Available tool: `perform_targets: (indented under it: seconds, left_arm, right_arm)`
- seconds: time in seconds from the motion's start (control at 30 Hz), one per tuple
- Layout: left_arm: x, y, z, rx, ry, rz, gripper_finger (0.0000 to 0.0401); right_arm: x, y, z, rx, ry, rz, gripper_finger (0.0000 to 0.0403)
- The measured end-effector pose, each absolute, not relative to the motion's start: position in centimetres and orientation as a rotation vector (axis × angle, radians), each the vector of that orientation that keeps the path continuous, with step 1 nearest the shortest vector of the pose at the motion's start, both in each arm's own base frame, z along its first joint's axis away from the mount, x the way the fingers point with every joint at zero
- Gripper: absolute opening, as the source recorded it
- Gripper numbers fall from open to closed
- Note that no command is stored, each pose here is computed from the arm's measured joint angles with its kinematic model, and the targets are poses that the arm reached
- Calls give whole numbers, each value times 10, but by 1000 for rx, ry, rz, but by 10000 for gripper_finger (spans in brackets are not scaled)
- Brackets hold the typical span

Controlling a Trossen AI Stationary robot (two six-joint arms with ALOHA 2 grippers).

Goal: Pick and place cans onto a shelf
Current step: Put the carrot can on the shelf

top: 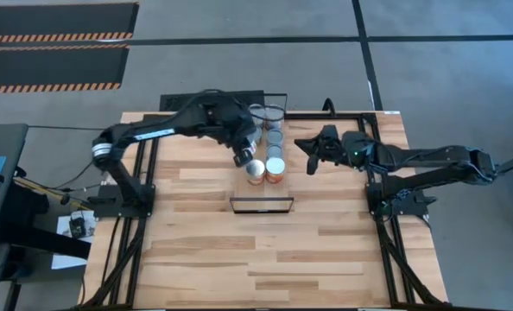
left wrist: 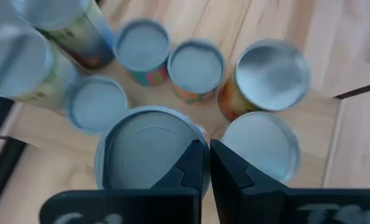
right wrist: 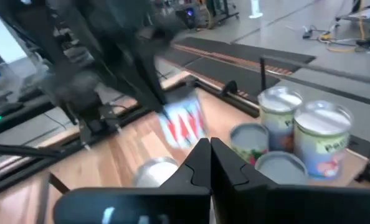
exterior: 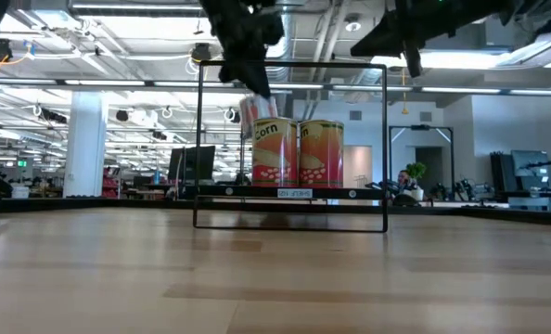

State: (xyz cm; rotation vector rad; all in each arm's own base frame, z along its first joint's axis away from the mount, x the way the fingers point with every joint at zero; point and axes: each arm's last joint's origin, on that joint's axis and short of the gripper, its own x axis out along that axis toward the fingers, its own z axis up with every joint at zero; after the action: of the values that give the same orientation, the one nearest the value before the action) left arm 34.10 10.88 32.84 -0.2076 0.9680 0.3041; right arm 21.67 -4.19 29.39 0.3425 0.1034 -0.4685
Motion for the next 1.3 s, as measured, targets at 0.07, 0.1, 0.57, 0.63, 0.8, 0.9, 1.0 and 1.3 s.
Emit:
perform_targets:
  seconds: [0.07,0.1,0.57,0.63,0.8,0.9,1.0,1.3]
  left_arm:
    - [349,114,315,-226,1003,311,0]
    - [351,117,310,-233,1016,317,0]
    - [354,141,297,-103,983,232,0]
    - [351,142,289,-42,1025,176,0]
    - [340,145,273,2,1089,35,0]
    - [339,146,269,53,1069,5,0]
    - [340,145,264,76,1049,-36,0]
    - [343,144,251,127,993,-96,0]
  right_arm:
    - [217,-42,299,344,87,-466,11]
    - [217,-42,300,344,86,-466,10]
    - [217,-42,300,340,85,-473,10]
    - [217,-42,300,340,85,-473,10]
    - [217,-42,300,341,85,-473,10]
    - [217,-42,300,347,84,-474,11]
    - [217,-42,300,347,84,-474,11]
    - [216,-45,300,355,79,-491,11]
